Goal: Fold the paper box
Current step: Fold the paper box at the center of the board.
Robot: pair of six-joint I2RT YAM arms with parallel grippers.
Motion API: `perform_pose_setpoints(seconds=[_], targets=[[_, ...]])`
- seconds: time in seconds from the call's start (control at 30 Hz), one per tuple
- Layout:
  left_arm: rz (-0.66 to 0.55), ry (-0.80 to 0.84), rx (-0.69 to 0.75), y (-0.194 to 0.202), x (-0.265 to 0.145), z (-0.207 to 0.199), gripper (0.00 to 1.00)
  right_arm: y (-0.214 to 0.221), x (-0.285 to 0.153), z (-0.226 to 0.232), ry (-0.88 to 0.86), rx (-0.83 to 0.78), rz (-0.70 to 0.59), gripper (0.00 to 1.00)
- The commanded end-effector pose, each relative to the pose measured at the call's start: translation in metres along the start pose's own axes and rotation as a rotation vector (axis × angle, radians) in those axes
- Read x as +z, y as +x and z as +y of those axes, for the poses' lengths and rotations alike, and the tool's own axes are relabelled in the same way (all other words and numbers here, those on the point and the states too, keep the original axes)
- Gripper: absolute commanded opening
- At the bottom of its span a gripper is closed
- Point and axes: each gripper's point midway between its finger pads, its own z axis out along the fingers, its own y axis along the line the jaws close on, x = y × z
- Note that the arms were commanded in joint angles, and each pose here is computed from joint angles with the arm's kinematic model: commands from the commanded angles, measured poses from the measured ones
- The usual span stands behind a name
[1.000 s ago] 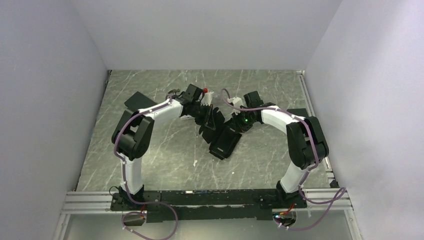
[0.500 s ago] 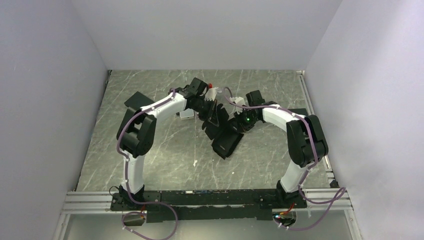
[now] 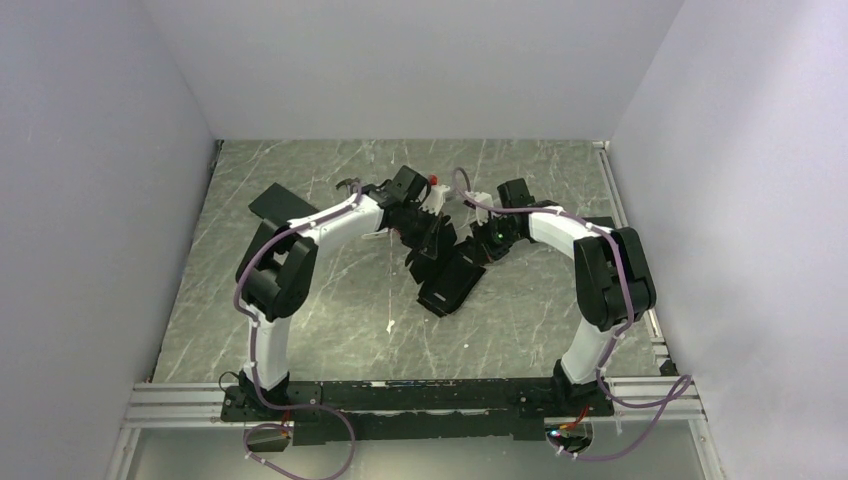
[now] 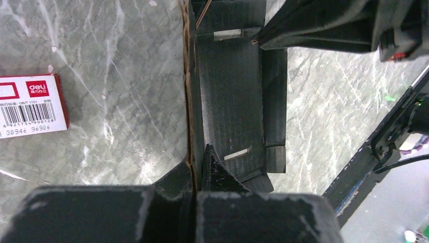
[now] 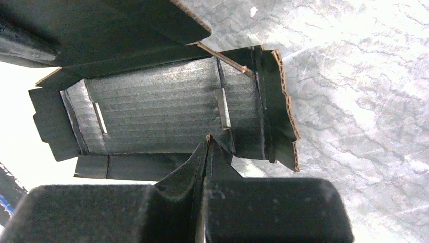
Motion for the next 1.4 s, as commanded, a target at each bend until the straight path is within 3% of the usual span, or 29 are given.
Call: perform_pose_setpoints(seconds=[0.0,0.2,0.47,1.1,1.37], targets=[[-0.156,0.015,0.214,-0.032,-0.015,-0.026,0.0,-0.018,0.001,0.011,-0.102,0.026,-0.058,0.0],[-0.185,0.055,0.287,-0.036,-0.012,-0.043,0.0,-0.013,0.008,0.006,-0.137,0.105,-0.049,0.0],[-0.153,0.039,0.273,-0.034,-0.002,-0.041,0.0,-0.022,0.013,-0.001,-0.169,0.217,-0.09,0.0],[-0.108,0.043,0.312,-0.039,0.01,-0.058,0.0,-0.056,0.013,-0.005,-0.131,0.243,-0.202,0.0],[-0.099,0.096,0.328,-0.041,0.016,-0.079,0.0,-0.05,0.019,-0.009,-0.107,0.267,-0.195,0.0]])
